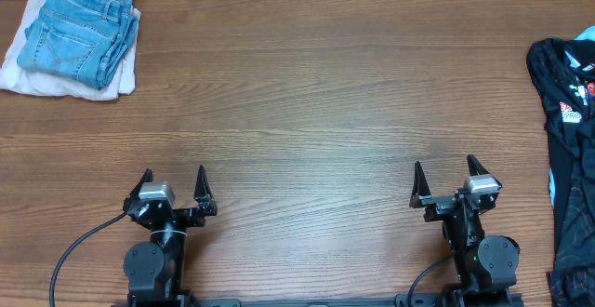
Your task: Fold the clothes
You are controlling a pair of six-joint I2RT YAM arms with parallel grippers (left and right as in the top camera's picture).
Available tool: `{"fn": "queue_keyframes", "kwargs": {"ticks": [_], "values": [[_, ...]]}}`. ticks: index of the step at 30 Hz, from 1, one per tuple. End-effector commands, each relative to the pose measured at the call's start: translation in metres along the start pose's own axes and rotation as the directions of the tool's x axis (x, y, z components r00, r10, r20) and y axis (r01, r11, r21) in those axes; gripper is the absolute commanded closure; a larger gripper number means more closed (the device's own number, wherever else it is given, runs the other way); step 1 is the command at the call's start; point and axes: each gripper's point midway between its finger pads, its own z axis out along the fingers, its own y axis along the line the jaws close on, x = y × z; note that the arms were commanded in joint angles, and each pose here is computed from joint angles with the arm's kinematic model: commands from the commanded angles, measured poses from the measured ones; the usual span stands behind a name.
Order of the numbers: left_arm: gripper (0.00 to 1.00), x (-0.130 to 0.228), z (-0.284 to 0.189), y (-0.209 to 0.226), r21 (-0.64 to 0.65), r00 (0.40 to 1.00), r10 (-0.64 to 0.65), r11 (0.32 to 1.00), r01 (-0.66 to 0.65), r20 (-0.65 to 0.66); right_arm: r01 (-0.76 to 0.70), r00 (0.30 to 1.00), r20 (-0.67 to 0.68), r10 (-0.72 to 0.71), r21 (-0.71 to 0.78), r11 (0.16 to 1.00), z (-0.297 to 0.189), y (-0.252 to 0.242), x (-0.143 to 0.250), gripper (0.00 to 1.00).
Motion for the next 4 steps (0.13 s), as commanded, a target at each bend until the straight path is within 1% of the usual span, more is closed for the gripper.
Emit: {"fn": "queue_keyframes", "kwargs": {"ticks": [1,4], "values": [[0.0,0.0004,-0.0001,-0.0004,0.001,1.0,0.027,1.0,-0.027,0.006,0.004,1.0,0.005,-0.004,0.006,1.0,0.0001,-0.0005,0.0017,0.0],[0.0,0.0003,-0.0001,-0.0003,0.001,1.0,0.027,1.0,-0.027,0.006,0.004,1.0,0.005,-0.004,0.006,1.0,0.0001,-0.0005,0.0017,0.0]]}}
